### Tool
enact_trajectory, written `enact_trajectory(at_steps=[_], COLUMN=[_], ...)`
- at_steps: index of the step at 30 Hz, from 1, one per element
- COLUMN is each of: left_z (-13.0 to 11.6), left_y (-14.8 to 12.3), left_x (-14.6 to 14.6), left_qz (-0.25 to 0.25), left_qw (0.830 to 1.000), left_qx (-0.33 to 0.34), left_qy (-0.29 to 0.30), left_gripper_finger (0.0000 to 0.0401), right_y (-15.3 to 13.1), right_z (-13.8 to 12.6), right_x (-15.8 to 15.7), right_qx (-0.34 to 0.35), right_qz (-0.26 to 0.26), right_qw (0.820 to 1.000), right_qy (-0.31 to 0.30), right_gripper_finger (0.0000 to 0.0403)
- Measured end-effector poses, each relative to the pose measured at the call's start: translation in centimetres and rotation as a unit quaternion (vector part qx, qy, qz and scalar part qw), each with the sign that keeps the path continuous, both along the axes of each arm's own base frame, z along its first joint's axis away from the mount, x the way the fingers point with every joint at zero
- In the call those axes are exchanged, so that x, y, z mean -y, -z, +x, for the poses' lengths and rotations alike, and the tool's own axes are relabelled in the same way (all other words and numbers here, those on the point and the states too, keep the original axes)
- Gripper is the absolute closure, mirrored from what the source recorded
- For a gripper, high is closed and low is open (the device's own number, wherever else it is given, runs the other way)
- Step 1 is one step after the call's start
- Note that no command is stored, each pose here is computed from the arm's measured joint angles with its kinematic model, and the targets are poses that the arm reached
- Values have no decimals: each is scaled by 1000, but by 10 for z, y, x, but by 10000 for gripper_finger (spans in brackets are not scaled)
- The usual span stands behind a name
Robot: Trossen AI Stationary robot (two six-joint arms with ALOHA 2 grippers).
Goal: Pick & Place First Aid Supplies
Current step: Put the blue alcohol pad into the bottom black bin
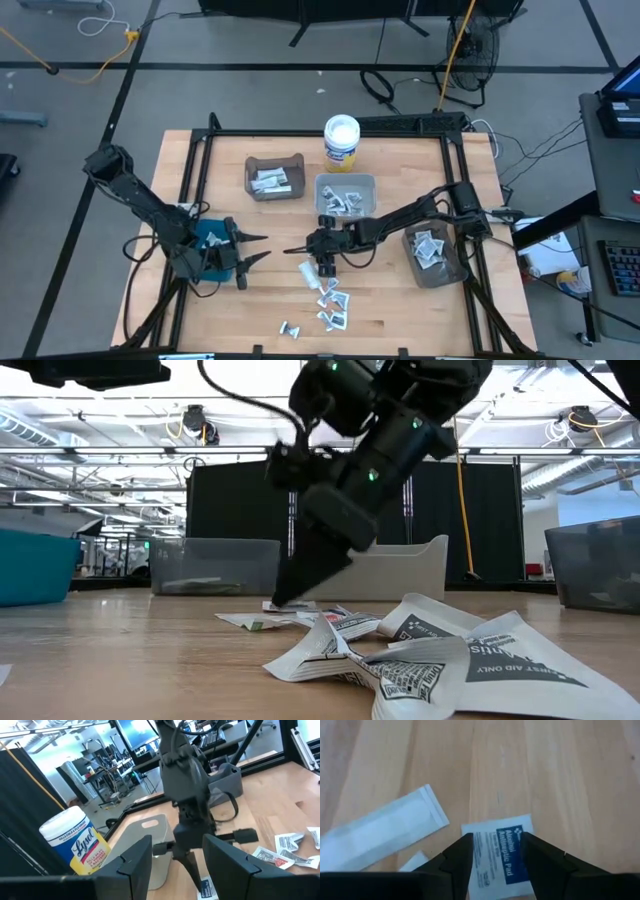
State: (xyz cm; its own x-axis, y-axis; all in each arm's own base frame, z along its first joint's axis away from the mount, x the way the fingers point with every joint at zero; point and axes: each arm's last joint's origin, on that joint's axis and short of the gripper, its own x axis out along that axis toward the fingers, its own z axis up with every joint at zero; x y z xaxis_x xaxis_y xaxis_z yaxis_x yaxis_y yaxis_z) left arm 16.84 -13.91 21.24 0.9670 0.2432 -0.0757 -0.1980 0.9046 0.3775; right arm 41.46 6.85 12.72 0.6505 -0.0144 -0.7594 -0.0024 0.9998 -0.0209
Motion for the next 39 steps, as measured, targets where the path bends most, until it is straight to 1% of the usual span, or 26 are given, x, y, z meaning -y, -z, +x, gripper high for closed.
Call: enact_trajectory(at_steps=[2, 5, 8, 15, 18, 21, 27, 31, 39], left_z=[0, 0, 0, 0, 0, 0, 0, 0, 0], left_y=[0, 0, 0, 1, 1, 1, 1, 1, 1], left_x=[0, 0, 0, 0, 0, 0, 0, 0, 0], left_qz=[-1, -1, -1, -1, -3, -5, -7, -9, -10], left_qw=[1000, 1000, 1000, 1000, 1000, 1000, 1000, 1000, 1000], left_qx=[0, 0, 0, -2, -2, -3, -2, -2, -2], left_qy=[0, 0, 0, 1, 1, 0, 0, 3, 4], left_gripper_finger=[219, 219, 219, 219, 219, 219, 219, 219, 219], right_y=[-1, 7, 7, 11, 11, 8, 1, -8, -20], right_z=[1, 1, 1, -6, -9, -14, -26, -35, -50], right_x=[0, -1, -1, -1, -5, -9, -9, -8, -4], right_qx=[4, -4, -8, -52, -64, -83, -126, -150, -198], right_qz=[4, 5, 7, 4, 1, 6, 20, 29, 29], right_qw=[1000, 1000, 1000, 999, 998, 997, 991, 987, 977], right_qy=[1, 7, 10, 17, 12, 3, 27, 46, 78], right_gripper_finger=[250, 257, 263, 267, 256, 236, 202, 193, 192])
